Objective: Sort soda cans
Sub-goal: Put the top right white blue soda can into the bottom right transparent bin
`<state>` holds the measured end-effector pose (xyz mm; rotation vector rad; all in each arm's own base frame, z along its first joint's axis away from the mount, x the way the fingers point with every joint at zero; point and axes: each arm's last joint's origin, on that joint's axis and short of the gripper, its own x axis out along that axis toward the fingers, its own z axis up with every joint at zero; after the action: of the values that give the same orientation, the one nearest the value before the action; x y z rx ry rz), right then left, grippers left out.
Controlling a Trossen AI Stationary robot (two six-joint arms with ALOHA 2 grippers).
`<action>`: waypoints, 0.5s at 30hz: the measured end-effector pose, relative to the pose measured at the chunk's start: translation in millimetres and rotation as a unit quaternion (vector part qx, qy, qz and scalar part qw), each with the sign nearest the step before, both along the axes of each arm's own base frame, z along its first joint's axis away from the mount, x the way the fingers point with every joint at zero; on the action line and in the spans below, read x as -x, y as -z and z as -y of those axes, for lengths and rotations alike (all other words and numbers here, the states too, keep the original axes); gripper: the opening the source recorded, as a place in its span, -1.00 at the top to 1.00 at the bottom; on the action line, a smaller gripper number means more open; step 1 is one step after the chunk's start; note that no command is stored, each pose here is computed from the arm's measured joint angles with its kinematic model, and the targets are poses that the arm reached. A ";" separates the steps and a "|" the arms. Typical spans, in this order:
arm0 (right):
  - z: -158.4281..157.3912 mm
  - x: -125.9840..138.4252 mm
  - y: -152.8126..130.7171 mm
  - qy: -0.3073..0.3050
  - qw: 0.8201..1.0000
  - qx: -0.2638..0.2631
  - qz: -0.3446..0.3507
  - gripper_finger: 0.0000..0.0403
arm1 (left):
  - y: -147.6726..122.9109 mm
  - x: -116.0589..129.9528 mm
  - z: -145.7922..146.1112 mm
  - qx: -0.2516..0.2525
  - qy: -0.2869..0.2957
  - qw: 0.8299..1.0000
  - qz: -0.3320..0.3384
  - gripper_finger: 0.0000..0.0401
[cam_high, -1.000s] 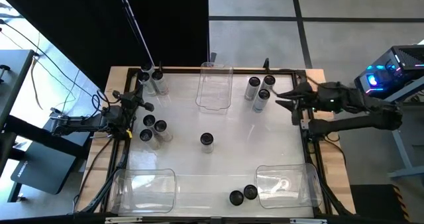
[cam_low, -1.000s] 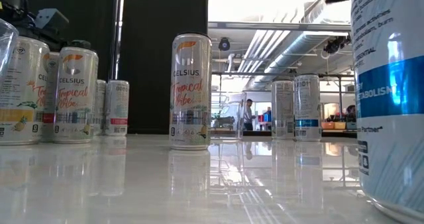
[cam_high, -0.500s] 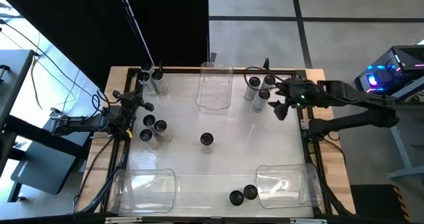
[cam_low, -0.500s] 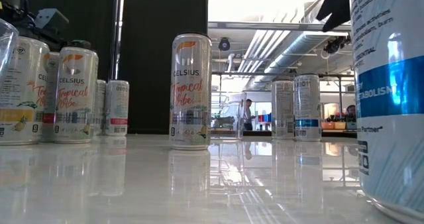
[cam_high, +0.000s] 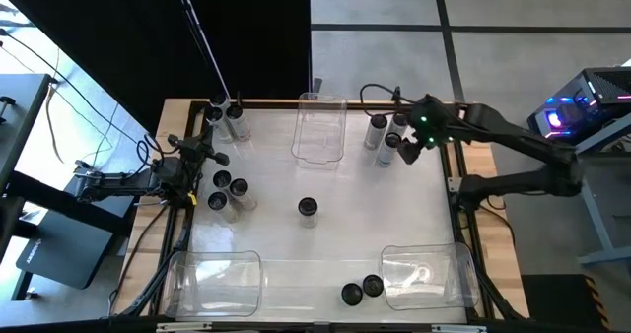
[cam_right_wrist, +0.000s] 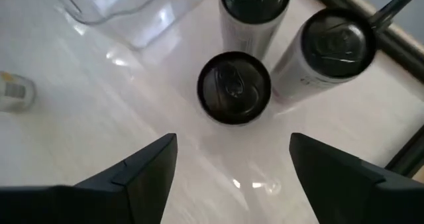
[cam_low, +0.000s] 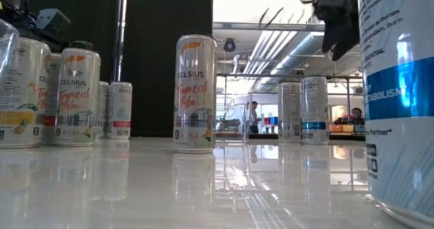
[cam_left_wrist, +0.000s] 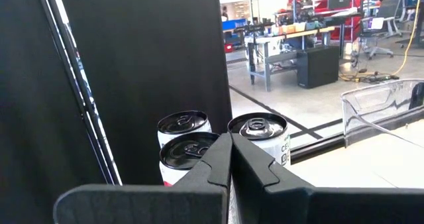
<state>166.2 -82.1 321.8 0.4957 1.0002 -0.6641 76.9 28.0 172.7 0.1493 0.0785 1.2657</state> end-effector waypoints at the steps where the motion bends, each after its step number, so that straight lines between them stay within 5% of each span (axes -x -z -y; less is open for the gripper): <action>1: 3.6 -2.5 3.0 -0.002 1.000 -0.006 -0.007 -0.44 | 0.0 0.0 0.0 0.000 0.000 1.000 0.000 1.00; 15: 36.5 -23.2 33.3 -0.027 0.996 -0.040 -0.079 -0.44 | 0.0 0.0 0.0 0.005 0.001 1.000 0.015 1.00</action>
<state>189.3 -118.6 288.4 0.4909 1.1893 -0.6234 76.9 28.0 172.7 0.1223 0.0585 1.2659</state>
